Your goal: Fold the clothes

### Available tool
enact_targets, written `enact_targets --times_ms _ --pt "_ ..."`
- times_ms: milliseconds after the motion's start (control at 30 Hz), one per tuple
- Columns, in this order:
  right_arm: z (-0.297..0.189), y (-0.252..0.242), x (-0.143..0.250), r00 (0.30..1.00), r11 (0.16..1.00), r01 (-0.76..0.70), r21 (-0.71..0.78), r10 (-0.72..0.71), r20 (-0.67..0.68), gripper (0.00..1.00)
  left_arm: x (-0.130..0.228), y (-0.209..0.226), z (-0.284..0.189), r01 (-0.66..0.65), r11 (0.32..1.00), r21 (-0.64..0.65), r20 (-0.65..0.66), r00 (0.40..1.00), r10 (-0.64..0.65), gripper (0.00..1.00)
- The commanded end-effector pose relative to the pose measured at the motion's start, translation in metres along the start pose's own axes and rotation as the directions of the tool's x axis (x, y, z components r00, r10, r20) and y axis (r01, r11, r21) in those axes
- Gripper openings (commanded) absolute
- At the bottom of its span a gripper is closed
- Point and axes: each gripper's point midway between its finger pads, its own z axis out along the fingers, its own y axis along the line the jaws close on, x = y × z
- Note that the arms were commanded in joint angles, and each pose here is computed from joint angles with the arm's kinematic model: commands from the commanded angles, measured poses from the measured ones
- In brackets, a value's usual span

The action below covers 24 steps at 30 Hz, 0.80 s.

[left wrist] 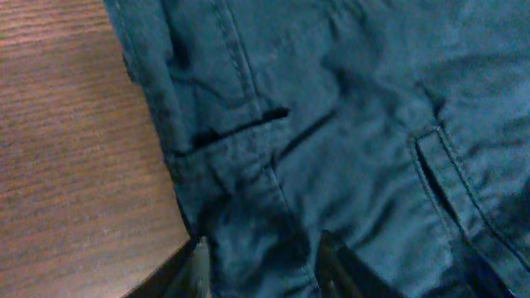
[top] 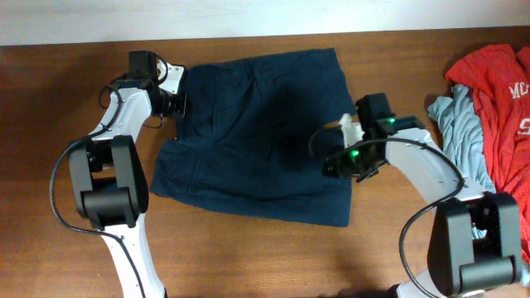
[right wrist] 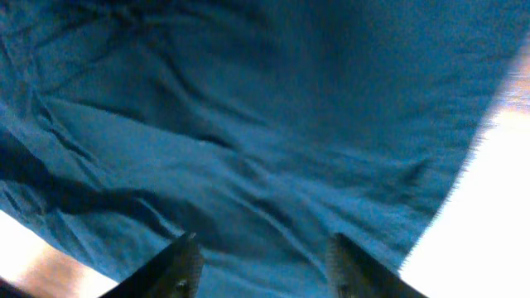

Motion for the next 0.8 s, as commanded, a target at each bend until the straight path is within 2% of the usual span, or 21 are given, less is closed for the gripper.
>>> enact_targets --times_ms 0,67,200,300,400,533,767 --pt "0.025 -0.002 0.019 0.996 0.999 0.029 0.033 -0.027 -0.082 0.35 -0.005 0.0 0.007 -0.015 1.0 0.011 0.025 1.0 0.015 0.29" --pt "0.036 -0.009 0.026 0.993 0.998 0.028 0.065 -0.021 -0.117 0.26 -0.007 0.005 0.009 0.003 1.0 -0.014 0.032 0.999 -0.002 0.15" --pt "0.053 -0.019 0.034 0.984 0.996 0.013 0.086 0.003 -0.176 0.11 -0.008 0.021 0.012 0.089 0.991 -0.096 0.043 0.995 -0.085 0.05" --pt "0.064 -0.025 0.041 0.976 0.995 0.0 0.096 0.021 -0.217 0.09 -0.01 0.03 0.011 0.12 0.983 -0.139 0.057 0.992 -0.113 0.02" --pt "0.065 -0.045 0.052 0.962 0.976 -0.052 0.213 0.106 -0.25 0.06 -0.012 0.038 0.01 0.145 0.974 -0.174 0.074 0.988 -0.134 0.01" --pt "0.05 -0.076 0.07 0.939 0.906 -0.066 0.418 0.198 -0.28 0.04 -0.012 0.05 0.007 0.189 0.957 -0.222 0.092 0.981 -0.172 0.0" --pt "0.029 -0.099 0.09 0.911 0.811 -0.066 0.581 0.286 -0.296 0.04 -0.019 0.083 -0.006 0.316 0.902 -0.295 0.175 0.946 -0.275 0.01"
